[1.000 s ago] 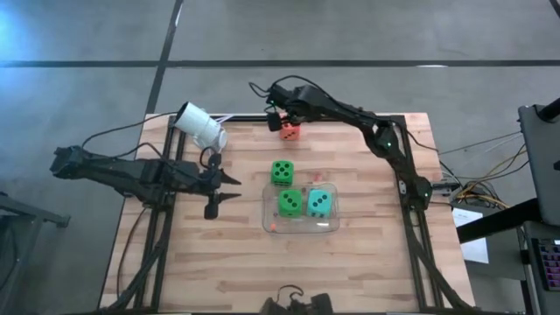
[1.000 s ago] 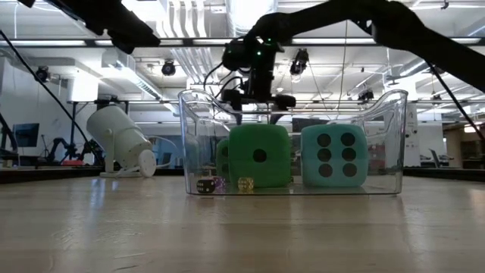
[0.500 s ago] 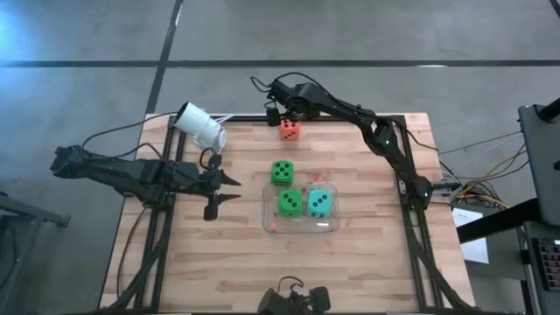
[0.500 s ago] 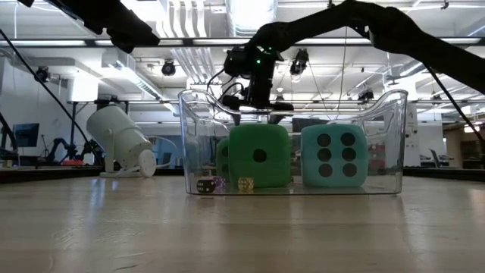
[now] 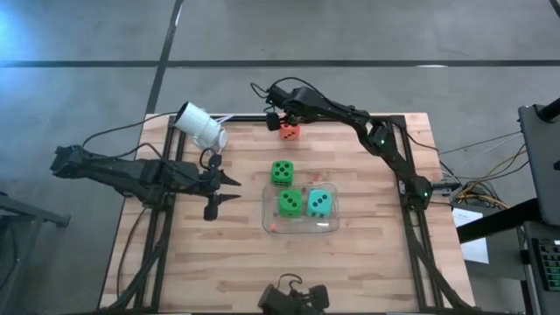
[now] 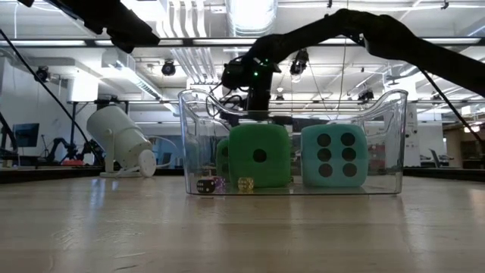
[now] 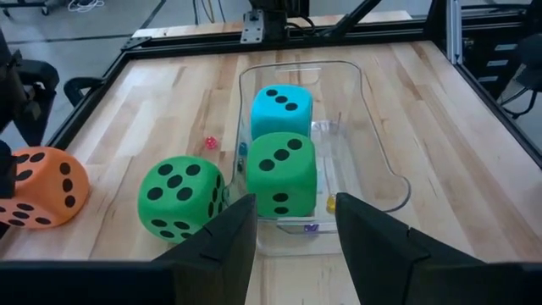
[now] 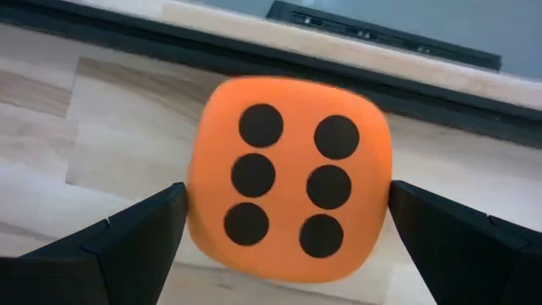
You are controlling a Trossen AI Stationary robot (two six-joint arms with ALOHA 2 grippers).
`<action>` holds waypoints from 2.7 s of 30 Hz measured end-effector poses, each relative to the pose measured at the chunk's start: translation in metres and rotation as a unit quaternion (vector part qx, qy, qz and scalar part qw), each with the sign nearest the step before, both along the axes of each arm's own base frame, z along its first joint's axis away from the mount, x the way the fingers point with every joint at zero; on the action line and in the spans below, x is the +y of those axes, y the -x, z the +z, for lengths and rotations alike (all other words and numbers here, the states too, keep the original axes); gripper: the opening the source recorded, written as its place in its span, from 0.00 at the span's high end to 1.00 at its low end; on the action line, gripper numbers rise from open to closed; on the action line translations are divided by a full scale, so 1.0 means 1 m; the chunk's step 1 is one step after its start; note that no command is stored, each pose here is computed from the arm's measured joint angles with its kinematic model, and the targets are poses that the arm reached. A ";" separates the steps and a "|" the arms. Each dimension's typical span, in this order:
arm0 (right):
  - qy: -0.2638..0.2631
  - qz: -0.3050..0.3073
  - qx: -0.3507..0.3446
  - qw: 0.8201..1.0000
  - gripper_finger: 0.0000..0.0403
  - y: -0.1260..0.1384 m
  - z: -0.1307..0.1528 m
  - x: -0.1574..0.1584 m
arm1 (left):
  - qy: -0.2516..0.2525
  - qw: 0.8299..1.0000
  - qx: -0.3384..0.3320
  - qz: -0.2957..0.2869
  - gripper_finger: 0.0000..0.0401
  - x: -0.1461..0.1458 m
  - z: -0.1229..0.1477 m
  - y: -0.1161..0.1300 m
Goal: Pick & Place Dice
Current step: Put the large orange die into the transparent bin
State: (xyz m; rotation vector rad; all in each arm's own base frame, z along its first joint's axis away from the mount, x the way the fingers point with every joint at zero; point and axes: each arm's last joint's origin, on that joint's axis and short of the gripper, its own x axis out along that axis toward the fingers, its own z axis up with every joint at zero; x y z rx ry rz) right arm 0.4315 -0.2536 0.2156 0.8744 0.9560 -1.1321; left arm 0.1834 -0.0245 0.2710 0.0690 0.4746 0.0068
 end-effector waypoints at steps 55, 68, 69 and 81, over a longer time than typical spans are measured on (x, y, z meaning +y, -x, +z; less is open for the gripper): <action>0.008 -0.006 -0.046 0.999 0.01 -0.010 -0.018 -0.006 | 0.008 1.000 0.004 0.004 0.57 0.000 -0.002 0.000; 0.005 0.000 -0.049 0.999 0.01 -0.009 -0.018 -0.008 | 0.008 1.000 0.003 0.004 0.57 0.000 -0.002 0.000; 0.005 0.004 -0.048 0.999 0.01 -0.009 -0.018 -0.008 | 0.008 1.000 0.003 0.004 0.57 0.000 -0.002 0.000; 0.005 0.014 -0.040 0.999 0.01 -0.008 -0.020 -0.009 | 0.007 1.000 0.008 0.002 0.57 -0.001 -0.003 0.001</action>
